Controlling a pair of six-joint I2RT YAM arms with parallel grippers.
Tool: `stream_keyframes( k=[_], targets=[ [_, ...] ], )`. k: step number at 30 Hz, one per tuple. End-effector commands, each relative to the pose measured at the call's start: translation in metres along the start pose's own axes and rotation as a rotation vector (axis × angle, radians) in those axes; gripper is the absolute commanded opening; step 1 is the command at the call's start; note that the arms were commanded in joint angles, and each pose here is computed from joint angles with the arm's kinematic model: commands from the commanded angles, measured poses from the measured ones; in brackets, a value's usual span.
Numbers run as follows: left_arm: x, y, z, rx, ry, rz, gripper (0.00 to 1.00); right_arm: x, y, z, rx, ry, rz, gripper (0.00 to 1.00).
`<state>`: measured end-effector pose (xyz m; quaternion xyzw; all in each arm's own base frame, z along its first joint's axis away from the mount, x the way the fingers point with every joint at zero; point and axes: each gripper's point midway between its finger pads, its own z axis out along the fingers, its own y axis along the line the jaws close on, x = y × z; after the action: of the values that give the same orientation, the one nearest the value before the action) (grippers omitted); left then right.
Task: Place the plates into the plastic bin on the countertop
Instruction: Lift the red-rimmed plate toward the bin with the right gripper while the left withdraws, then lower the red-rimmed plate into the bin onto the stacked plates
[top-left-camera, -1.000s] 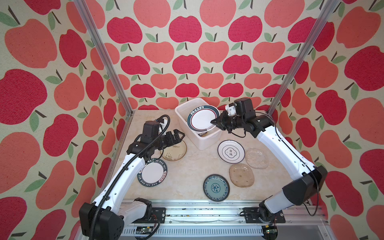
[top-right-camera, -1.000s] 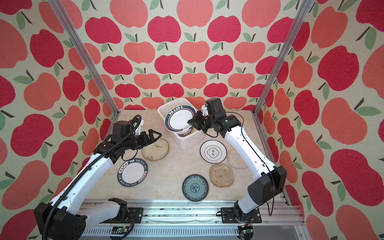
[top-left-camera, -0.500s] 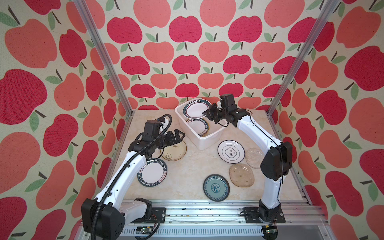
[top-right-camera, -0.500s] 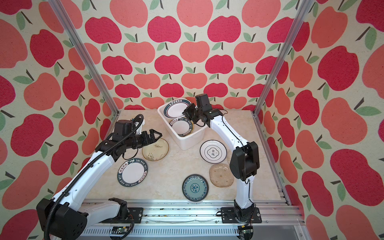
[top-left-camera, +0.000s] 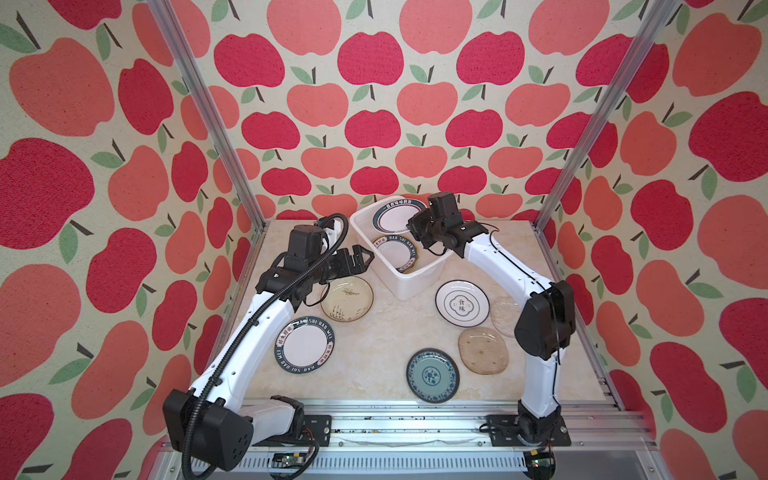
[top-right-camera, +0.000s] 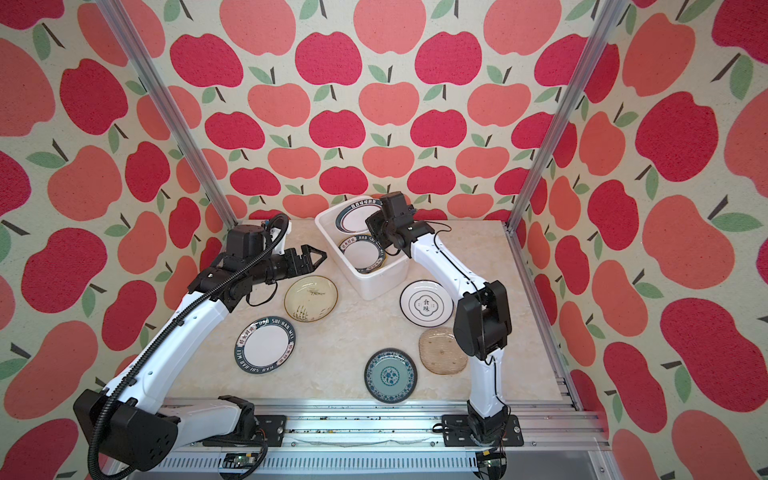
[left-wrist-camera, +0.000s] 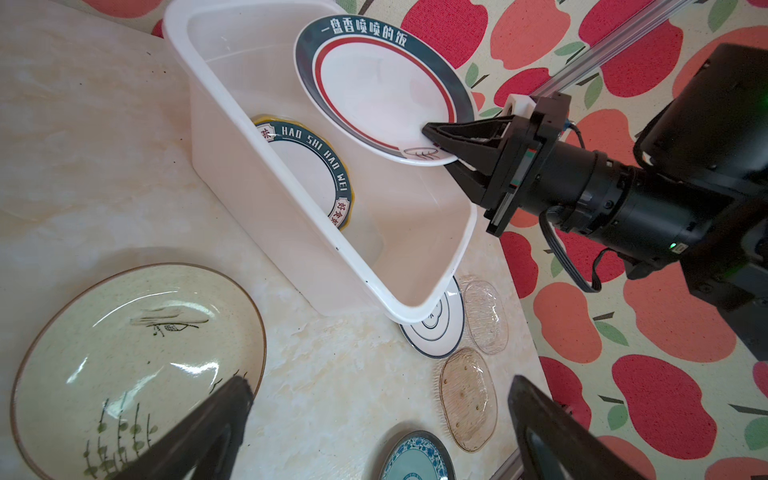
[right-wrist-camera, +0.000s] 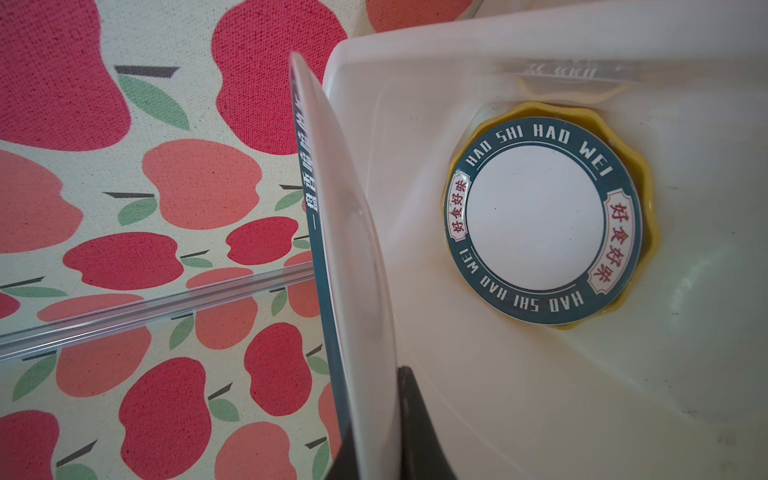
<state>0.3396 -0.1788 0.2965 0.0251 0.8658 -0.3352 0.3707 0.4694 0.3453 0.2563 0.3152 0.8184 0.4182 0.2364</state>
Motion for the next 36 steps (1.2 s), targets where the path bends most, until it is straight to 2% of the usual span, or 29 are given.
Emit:
stream_keyframes(
  k=[1, 10, 24, 36],
  targets=[
    [-0.006, -0.003, 0.000, -0.011, -0.002, 0.053, 0.99, -0.005, -0.008, 0.007, 0.041, -0.091, 0.016, 0.00],
    [-0.006, -0.017, -0.007, 0.014, -0.010, 0.118, 0.99, -0.011, -0.030, 0.022, 0.130, -0.157, -0.021, 0.00],
    [-0.009, -0.018, -0.002, 0.015, 0.010, 0.136, 0.99, -0.004, -0.078, 0.059, 0.295, -0.113, -0.116, 0.00],
    [-0.005, -0.021, 0.005, 0.010, 0.048, 0.161, 0.99, -0.002, -0.107, 0.082, 0.342, -0.055, -0.104, 0.01]
  ],
)
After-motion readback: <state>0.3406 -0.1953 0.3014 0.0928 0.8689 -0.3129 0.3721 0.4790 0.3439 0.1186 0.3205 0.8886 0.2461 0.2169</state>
